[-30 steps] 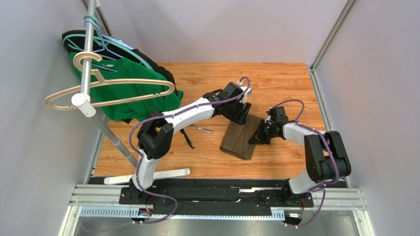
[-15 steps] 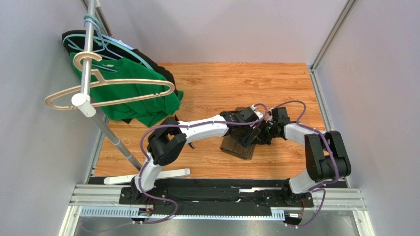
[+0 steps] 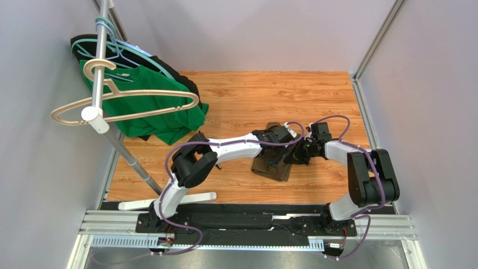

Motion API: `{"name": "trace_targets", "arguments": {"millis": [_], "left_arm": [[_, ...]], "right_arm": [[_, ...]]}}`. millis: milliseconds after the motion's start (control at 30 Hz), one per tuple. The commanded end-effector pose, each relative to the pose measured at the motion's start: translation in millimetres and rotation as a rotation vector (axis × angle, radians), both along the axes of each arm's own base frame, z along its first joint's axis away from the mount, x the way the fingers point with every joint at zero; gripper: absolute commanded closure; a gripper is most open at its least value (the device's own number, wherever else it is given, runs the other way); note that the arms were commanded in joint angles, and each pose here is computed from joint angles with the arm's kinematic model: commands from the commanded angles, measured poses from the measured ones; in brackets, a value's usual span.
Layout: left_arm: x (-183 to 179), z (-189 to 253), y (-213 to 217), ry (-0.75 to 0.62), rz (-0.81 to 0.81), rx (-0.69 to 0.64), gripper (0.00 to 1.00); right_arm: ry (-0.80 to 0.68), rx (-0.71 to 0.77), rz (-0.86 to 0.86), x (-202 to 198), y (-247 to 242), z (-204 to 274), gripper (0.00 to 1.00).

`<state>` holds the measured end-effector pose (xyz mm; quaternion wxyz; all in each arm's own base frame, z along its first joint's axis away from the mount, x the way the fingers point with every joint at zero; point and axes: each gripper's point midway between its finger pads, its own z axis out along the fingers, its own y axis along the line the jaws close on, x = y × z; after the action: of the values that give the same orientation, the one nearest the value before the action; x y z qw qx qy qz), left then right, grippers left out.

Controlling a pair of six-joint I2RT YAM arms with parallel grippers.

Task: Fold the napkin into a case and place the utensils inside
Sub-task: Smooth out the 2/3-rectangle-folded napkin at the center of the board.

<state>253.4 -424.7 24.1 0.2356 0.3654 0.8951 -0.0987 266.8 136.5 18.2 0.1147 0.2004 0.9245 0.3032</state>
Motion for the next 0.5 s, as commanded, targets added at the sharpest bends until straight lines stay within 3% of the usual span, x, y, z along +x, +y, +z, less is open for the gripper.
{"name": "trace_targets", "arguments": {"millis": [0,167,467], "left_arm": [[-7.9,-5.8,15.0,-0.002,-0.026,0.055,0.54],[-14.1,6.6,19.1,0.004,-0.050,0.031,0.61],[-26.9,27.3,15.6,0.037,-0.074,-0.032,0.59]], "right_arm": [[0.005,-0.109,-0.032,6.2,-23.7,-17.3,1.00],[-0.003,-0.128,-0.039,11.4,-28.9,-17.3,1.00],[0.002,-0.157,-0.024,9.7,-34.2,-24.0,1.00]]}}
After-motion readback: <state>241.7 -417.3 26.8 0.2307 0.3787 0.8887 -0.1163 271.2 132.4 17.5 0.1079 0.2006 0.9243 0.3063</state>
